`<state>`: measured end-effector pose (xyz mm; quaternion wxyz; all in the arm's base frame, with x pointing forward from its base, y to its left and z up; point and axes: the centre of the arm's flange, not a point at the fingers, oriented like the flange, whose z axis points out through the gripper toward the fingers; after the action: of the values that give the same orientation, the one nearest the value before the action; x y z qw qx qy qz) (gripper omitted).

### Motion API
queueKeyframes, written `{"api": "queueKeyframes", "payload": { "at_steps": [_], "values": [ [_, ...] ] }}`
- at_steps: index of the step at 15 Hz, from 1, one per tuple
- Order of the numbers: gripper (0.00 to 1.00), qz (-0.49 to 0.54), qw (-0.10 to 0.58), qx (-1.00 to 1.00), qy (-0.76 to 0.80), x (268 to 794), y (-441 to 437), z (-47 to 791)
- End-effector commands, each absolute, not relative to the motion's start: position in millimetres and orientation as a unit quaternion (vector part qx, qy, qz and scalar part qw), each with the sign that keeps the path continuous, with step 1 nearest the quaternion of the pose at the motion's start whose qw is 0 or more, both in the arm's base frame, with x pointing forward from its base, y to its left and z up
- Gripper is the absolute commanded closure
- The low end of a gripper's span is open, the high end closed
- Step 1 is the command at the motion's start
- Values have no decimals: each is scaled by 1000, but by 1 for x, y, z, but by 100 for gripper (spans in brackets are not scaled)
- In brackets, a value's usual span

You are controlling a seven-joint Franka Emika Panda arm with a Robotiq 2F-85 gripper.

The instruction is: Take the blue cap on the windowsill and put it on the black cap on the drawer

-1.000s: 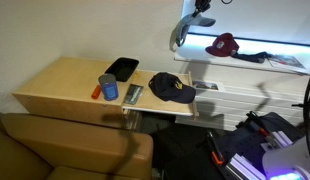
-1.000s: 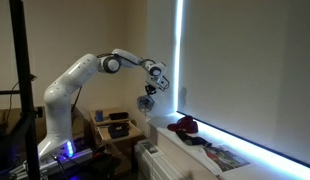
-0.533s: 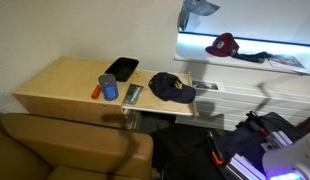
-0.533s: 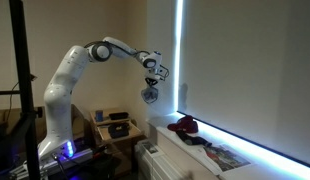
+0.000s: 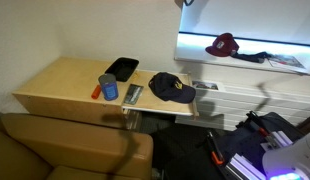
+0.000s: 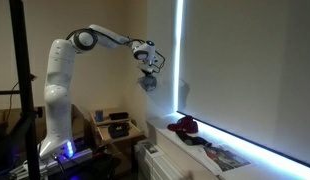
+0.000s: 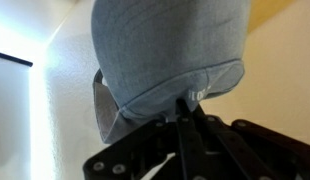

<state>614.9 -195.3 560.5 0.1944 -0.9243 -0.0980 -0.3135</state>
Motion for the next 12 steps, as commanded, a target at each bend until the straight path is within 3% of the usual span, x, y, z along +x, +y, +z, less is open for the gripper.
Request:
{"api": "queueKeyframes", "payload": {
  "at_steps": [1,3,4,12],
  "values": [
    [99,-234,195,-951,-48,642,-190,525],
    [99,-173,202,-962,-57,646,-187,507],
    [95,-213,191,-957,-55,630,-185,509],
    [99,-178,186,-963,-81,637,-188,497]
  ]
}}
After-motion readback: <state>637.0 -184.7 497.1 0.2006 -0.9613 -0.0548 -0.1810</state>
